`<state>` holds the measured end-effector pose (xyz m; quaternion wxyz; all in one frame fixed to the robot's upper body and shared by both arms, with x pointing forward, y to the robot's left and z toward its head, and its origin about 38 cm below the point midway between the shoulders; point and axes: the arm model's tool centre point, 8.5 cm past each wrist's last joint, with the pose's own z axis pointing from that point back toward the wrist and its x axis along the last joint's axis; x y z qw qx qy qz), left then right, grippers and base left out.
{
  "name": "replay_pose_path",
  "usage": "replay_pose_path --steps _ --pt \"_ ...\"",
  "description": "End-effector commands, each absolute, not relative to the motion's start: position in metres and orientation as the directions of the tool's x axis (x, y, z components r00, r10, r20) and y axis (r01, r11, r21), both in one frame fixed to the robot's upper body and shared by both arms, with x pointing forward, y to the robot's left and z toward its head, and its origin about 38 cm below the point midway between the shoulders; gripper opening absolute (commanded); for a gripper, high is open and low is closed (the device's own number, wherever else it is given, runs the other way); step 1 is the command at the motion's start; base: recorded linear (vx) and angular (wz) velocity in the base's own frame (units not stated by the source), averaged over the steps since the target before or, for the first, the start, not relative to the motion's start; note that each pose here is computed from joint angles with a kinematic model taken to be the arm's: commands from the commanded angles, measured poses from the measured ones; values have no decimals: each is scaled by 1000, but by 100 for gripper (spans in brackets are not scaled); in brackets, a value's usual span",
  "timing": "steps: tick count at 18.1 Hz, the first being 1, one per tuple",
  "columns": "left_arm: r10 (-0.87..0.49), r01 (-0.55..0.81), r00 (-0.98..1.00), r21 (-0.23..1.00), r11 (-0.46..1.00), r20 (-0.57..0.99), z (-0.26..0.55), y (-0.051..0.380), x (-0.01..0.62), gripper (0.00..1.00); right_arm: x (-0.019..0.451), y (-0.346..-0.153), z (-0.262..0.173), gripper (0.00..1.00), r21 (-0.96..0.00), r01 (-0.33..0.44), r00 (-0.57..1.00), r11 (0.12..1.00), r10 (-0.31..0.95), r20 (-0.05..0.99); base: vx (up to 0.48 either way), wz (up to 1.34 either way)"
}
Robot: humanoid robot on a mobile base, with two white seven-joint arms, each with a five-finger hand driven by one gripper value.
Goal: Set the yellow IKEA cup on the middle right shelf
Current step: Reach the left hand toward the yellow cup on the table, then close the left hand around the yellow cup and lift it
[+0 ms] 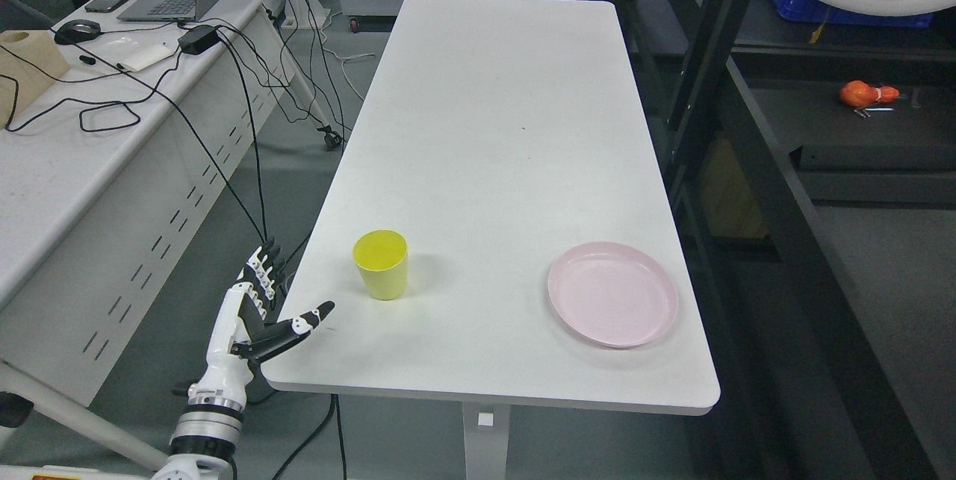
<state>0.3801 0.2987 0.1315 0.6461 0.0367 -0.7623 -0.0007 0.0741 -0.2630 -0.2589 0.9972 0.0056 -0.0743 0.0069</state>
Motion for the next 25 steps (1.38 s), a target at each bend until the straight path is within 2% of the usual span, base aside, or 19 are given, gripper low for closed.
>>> replay_pose_path --steps 1,17,25 --pt "-64 30 -150 69 997 987 126 273 387 99 67 -291 -257 99 -213 23 990 977 7 138 24 0" --pt "-56 21 -102 58 998 993 114 277 401 99 67 -291 -257 99 -213 23 990 977 7 138 62 -1" --pt "-56 157 -129 77 985 990 115 233 402 99 67 -291 -257 99 -213 23 990 977 7 138 57 0"
